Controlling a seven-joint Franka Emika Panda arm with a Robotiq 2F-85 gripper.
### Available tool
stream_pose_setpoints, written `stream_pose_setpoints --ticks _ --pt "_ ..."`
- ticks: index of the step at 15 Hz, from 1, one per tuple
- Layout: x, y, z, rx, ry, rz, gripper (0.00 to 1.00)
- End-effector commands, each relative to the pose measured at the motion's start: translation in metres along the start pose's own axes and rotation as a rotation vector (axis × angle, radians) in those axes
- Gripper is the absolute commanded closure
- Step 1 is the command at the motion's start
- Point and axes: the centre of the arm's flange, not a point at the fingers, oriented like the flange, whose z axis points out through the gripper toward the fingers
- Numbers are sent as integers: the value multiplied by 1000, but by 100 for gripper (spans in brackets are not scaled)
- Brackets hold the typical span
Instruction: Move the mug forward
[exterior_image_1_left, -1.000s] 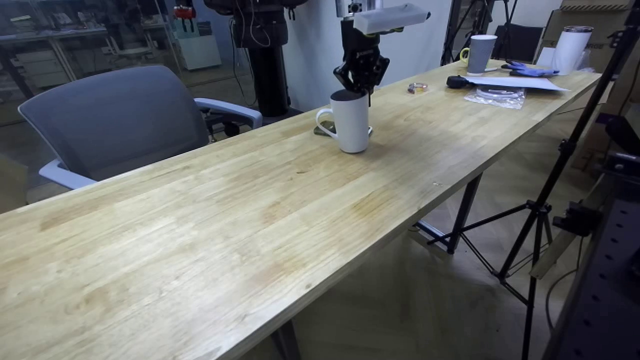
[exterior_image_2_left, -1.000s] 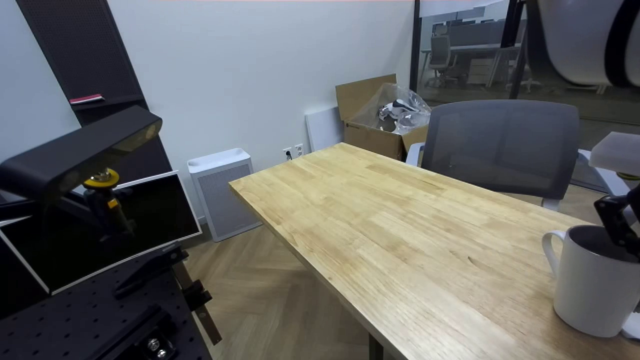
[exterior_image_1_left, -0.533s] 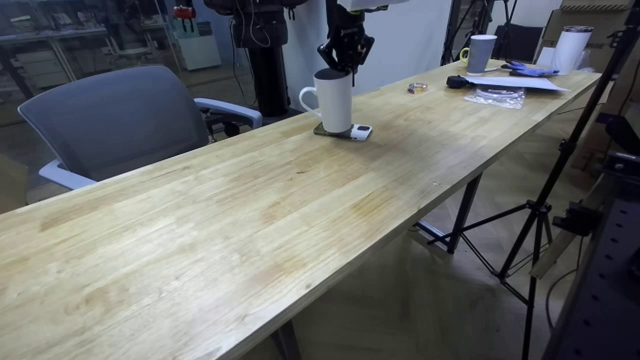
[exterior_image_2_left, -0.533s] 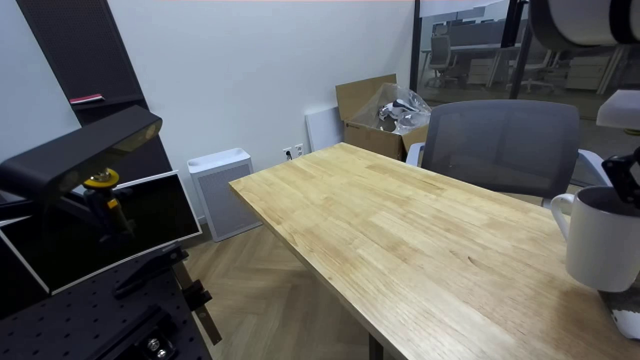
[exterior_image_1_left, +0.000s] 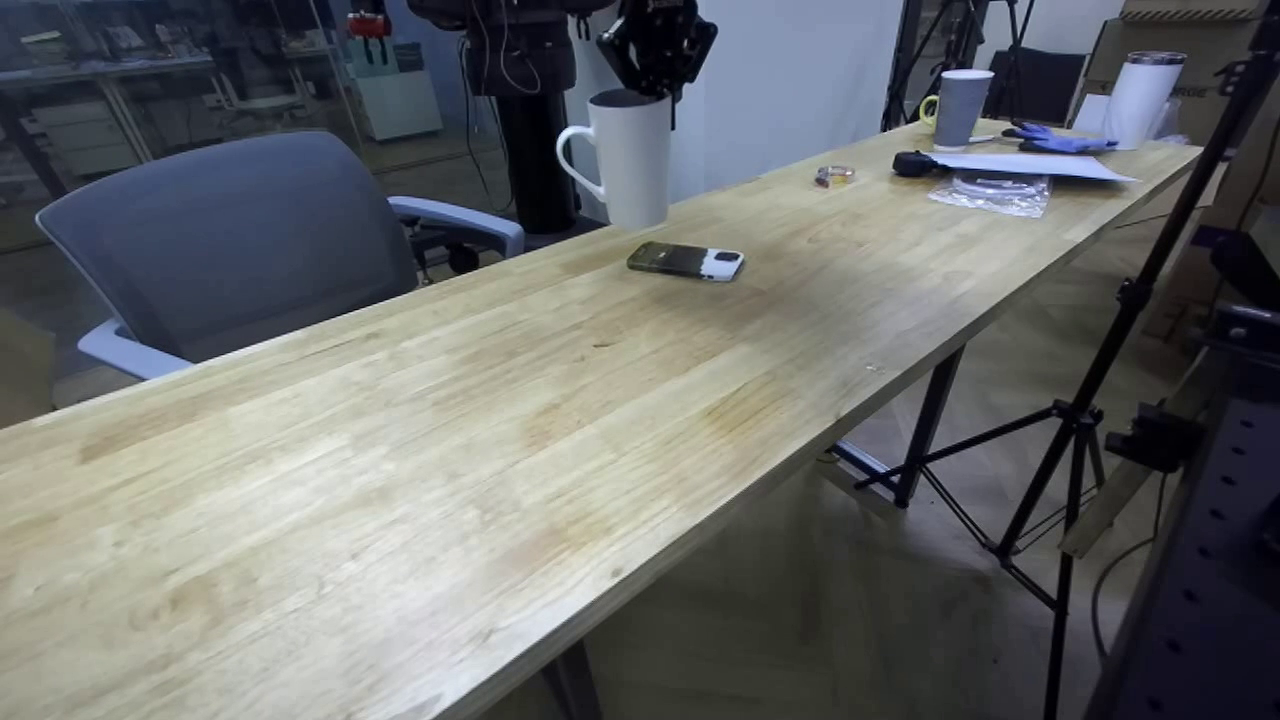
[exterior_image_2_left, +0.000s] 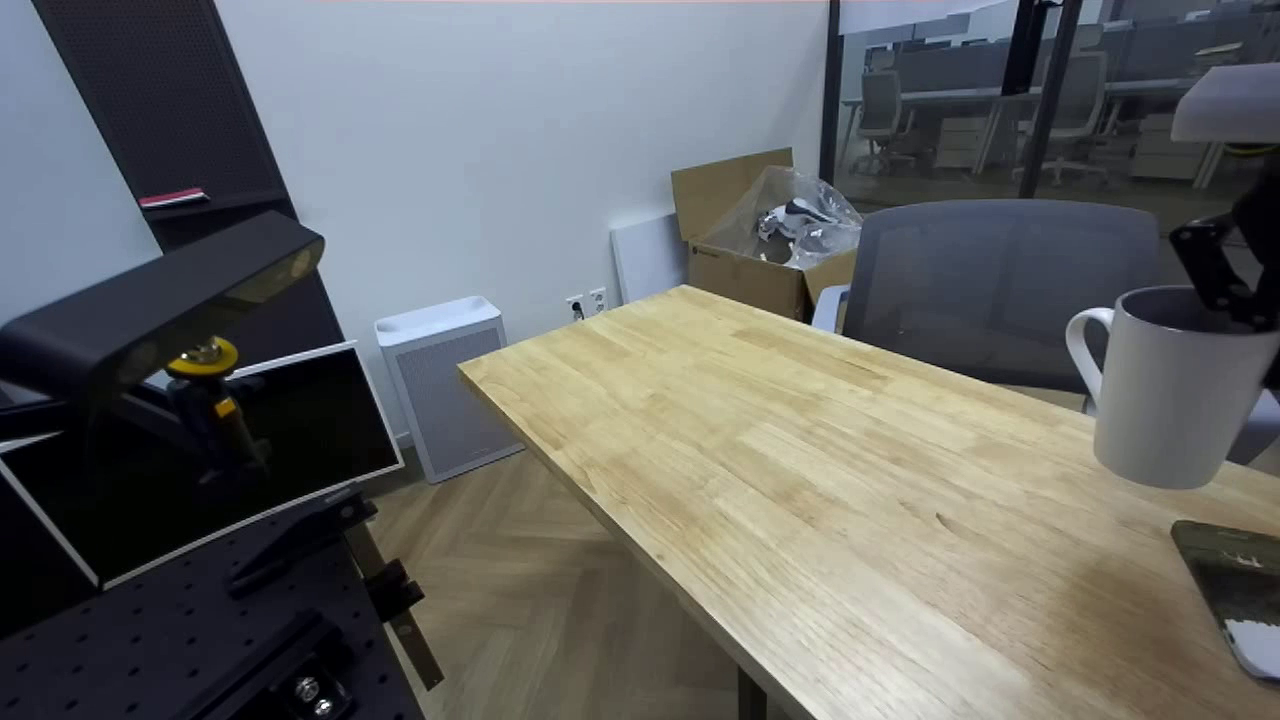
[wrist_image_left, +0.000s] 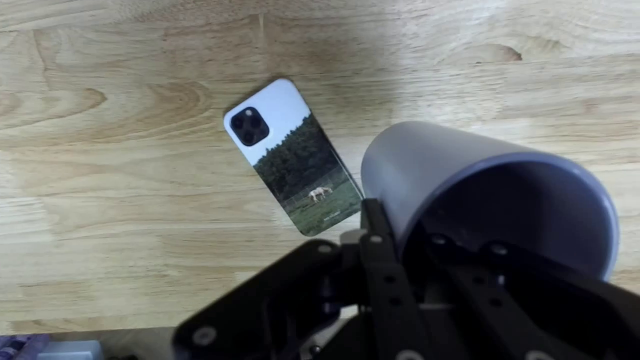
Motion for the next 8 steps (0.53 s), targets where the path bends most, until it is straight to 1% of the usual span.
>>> stream_pose_setpoints --ticks 1,5,8 --pt "-9 -19 -25 35 -5 -46 98" --pt "-27 -37 -27 40 -1 -89 98" --pt "-50 -49 -26 35 -11 -118 98"
